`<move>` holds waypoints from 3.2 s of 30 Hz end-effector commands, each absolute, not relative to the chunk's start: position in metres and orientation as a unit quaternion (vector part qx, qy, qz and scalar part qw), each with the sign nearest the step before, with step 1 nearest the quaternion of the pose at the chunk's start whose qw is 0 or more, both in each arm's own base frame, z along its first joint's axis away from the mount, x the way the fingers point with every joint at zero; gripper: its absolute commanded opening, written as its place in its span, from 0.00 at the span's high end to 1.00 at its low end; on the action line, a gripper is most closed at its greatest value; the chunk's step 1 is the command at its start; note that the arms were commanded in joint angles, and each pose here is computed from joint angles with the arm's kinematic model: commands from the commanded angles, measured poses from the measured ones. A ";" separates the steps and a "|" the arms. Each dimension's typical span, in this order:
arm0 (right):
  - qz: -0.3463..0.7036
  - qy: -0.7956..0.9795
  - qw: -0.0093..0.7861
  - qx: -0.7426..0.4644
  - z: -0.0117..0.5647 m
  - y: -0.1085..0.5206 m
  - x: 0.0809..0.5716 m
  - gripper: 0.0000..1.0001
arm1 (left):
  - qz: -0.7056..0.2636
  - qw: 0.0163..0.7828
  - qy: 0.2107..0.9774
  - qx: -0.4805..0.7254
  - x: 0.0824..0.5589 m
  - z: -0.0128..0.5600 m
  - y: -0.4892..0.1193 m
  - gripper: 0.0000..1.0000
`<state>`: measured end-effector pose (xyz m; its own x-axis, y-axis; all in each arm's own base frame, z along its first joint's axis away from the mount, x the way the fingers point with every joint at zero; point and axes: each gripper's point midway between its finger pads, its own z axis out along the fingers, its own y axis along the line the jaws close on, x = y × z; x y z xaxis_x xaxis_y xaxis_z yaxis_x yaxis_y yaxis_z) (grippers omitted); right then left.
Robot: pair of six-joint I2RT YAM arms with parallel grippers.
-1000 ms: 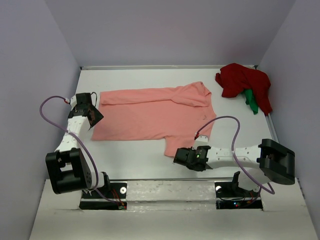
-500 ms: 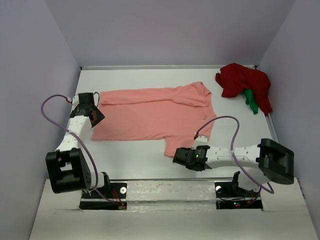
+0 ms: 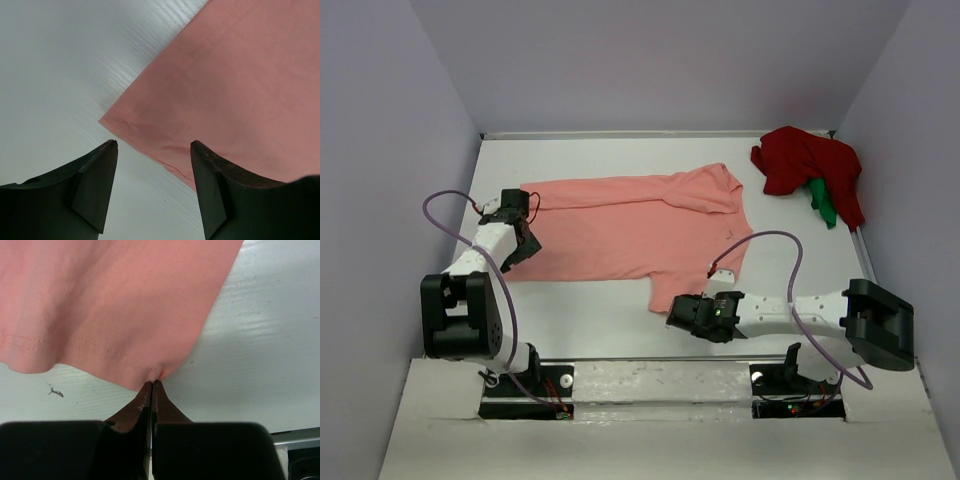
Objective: Fold and stack the t-shirts
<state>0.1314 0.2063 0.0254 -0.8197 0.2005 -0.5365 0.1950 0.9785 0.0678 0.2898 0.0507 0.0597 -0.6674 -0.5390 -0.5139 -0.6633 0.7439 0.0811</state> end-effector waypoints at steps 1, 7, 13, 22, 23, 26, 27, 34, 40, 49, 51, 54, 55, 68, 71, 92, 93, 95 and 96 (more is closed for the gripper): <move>0.031 0.947 0.303 0.101 0.031 0.213 0.137 1.00 | 0.159 0.219 0.890 -0.368 0.275 0.062 0.057 0.30; 0.058 0.943 0.312 0.099 0.040 0.215 0.138 1.00 | 0.176 0.196 0.885 -0.384 0.261 0.057 0.058 0.30; 0.067 0.942 0.315 0.097 0.044 0.212 0.137 1.00 | 0.173 0.146 0.891 -0.393 0.248 0.036 0.050 0.31; 0.078 0.937 0.319 0.119 0.049 0.198 0.134 1.00 | 0.191 0.129 0.877 -0.422 0.240 0.028 0.058 0.31; 0.078 0.937 0.318 0.118 0.049 0.197 0.133 1.00 | 0.196 0.132 0.876 -0.421 0.241 0.030 0.061 0.31; 0.072 0.940 0.312 0.120 0.045 0.194 0.131 1.00 | 0.211 0.135 0.868 -0.428 0.239 0.035 0.069 0.32; 0.073 0.939 0.312 0.122 0.045 0.194 0.131 1.00 | 0.212 0.136 0.867 -0.430 0.238 0.035 0.071 0.33; 0.076 0.939 0.314 0.120 0.048 0.195 0.131 1.00 | 0.219 0.140 0.857 -0.446 0.237 0.034 0.081 0.40; 0.072 0.942 0.309 0.113 0.046 0.198 0.131 1.00 | 0.226 0.145 0.855 -0.443 0.242 0.026 0.086 0.41; 0.062 0.944 0.305 0.114 0.042 0.199 0.130 1.00 | 0.206 0.150 0.861 -0.440 0.258 0.016 0.088 0.46; 0.060 0.944 0.304 0.112 0.041 0.200 0.130 1.00 | 0.208 0.154 0.862 -0.436 0.261 0.015 0.089 0.55; 0.055 0.946 0.301 0.109 0.039 0.201 0.130 1.00 | 0.202 0.155 0.865 -0.432 0.264 0.012 0.088 0.81; 0.054 0.946 0.300 0.108 0.038 0.201 0.130 1.00 | 0.201 0.154 0.866 -0.431 0.264 0.011 0.088 0.89; 0.029 0.944 0.310 0.111 0.036 0.201 0.136 1.00 | 0.152 0.213 0.878 -0.402 0.277 0.057 0.075 1.00; 0.014 0.941 0.319 0.109 0.039 0.200 0.139 1.00 | 0.152 0.245 0.878 -0.381 0.278 0.083 0.070 1.00; -0.126 0.876 0.435 0.164 0.141 0.145 0.167 1.00 | 0.100 0.338 0.878 -0.324 0.280 0.151 0.030 1.00; -0.132 0.874 0.438 0.164 0.147 0.140 0.167 1.00 | 0.094 0.342 0.876 -0.328 0.280 0.154 0.029 1.00; -0.124 0.875 0.438 0.167 0.151 0.139 0.166 1.00 | 0.090 0.341 0.875 -0.332 0.278 0.154 0.029 1.00; -0.118 0.877 0.433 0.171 0.151 0.139 0.164 1.00 | 0.080 0.340 0.877 -0.330 0.278 0.154 0.025 1.00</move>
